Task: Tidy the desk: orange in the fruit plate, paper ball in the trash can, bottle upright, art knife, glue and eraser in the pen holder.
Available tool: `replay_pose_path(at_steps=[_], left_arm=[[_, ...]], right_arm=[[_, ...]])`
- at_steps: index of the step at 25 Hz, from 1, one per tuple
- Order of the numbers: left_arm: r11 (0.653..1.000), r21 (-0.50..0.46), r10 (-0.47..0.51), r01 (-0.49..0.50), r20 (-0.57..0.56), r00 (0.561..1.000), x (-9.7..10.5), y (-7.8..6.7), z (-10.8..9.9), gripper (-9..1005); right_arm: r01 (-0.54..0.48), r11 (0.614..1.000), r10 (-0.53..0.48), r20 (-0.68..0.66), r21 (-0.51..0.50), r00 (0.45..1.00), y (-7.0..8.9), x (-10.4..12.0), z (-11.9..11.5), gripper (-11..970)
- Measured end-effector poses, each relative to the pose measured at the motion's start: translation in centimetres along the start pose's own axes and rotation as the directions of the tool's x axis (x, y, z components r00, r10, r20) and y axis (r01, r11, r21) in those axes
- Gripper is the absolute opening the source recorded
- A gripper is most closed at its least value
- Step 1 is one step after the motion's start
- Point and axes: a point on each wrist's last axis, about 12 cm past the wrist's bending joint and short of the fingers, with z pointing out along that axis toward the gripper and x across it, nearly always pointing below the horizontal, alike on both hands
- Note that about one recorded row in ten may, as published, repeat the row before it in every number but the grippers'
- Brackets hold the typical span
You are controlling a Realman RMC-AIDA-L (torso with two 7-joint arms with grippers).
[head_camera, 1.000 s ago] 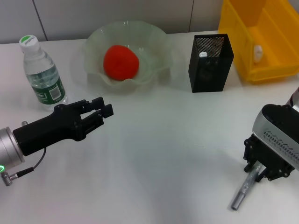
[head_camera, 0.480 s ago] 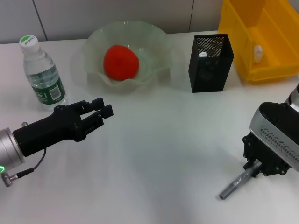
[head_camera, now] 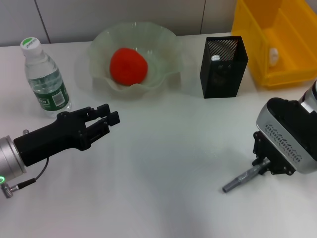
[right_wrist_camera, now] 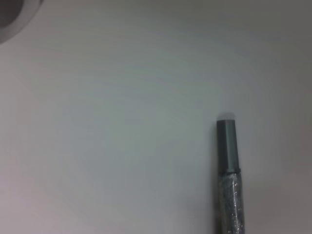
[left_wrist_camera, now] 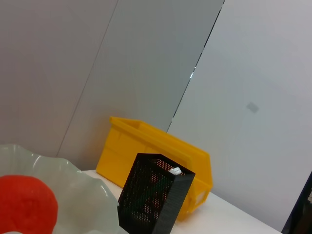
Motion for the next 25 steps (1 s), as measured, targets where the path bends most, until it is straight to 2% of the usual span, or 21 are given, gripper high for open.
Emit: replay_pose_path(at_steps=[7, 12, 20, 25], left_arm=[[1.000, -0.001, 0.002, -0.002, -0.001, 1.000, -0.1, 0.1, -0.1, 369], [1.000, 0.000, 0.002, -0.002, -0.001, 1.000, 0.0, 0.0, -0.2, 369], [1.000, -0.003, 0.011, -0.011, -0.003, 1.000, -0.2, 0.2, -0.4, 369], [1.000, -0.009, 0.023, -0.023, -0.002, 1.000, -0.5, 0.4, -0.5, 368]], right_arm=[[-0.069, 0.996, 0.070, -0.012, 0.054, 0.997, -0.2, -0.1, -0.6, 144], [-0.124, 0.989, 0.123, 0.022, 0.080, 0.992, 0.2, -0.4, -1.8, 143], [-0.211, 0.970, 0.189, 0.176, 0.117, 0.966, 2.2, -1.3, -5.1, 141], [-0.224, 0.960, 0.199, 0.151, 0.170, 0.968, 3.5, -1.5, -6.9, 141]])
